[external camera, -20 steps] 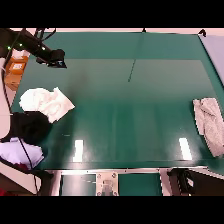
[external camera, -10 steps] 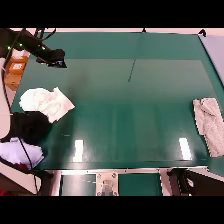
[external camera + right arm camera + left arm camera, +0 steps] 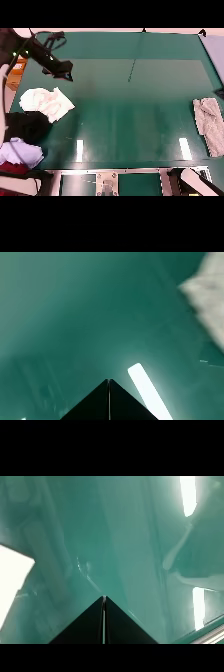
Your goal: Fold the shirts.
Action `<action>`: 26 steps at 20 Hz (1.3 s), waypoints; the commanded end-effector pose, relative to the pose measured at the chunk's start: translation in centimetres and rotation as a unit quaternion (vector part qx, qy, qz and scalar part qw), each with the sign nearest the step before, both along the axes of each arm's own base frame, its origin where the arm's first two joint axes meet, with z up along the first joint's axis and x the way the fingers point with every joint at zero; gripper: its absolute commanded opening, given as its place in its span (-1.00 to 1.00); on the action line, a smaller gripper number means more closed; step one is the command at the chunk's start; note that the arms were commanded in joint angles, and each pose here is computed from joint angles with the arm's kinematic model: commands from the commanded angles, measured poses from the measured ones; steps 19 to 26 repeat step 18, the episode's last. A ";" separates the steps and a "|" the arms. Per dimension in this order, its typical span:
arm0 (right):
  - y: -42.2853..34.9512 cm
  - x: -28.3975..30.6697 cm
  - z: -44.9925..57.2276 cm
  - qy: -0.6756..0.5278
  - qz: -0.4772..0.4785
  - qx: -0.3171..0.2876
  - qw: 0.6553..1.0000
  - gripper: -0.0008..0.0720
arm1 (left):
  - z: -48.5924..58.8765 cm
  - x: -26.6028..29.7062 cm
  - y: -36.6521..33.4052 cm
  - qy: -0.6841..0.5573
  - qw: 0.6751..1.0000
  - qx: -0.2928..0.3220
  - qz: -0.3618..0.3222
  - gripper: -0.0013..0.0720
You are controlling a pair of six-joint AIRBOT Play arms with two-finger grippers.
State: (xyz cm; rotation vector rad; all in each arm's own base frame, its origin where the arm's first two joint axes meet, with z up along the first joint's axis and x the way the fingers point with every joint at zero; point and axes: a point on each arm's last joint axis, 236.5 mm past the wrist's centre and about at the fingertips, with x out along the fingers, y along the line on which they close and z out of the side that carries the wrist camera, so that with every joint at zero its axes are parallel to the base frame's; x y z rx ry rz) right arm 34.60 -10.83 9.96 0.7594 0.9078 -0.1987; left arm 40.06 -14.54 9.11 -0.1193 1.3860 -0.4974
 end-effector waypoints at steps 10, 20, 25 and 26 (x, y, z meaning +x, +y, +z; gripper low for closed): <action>21.1 -7.9 -8.2 0.047 0.293 -0.012 0.955 -0.94 | -6.8 -17.7 2.3 0.030 0.996 0.004 0.089 -0.91; 21.2 -8.6 -8.4 0.059 0.300 -0.008 0.952 -0.94 | -6.6 -16.8 2.1 0.014 0.995 -0.002 0.096 -0.91; 21.2 -8.6 -8.4 0.059 0.300 -0.008 0.952 -0.94 | -6.6 -16.8 2.1 0.014 0.995 -0.002 0.096 -0.91; 21.2 -8.6 -8.4 0.059 0.300 -0.008 0.952 -0.94 | -6.6 -16.8 2.1 0.014 0.995 -0.002 0.096 -0.91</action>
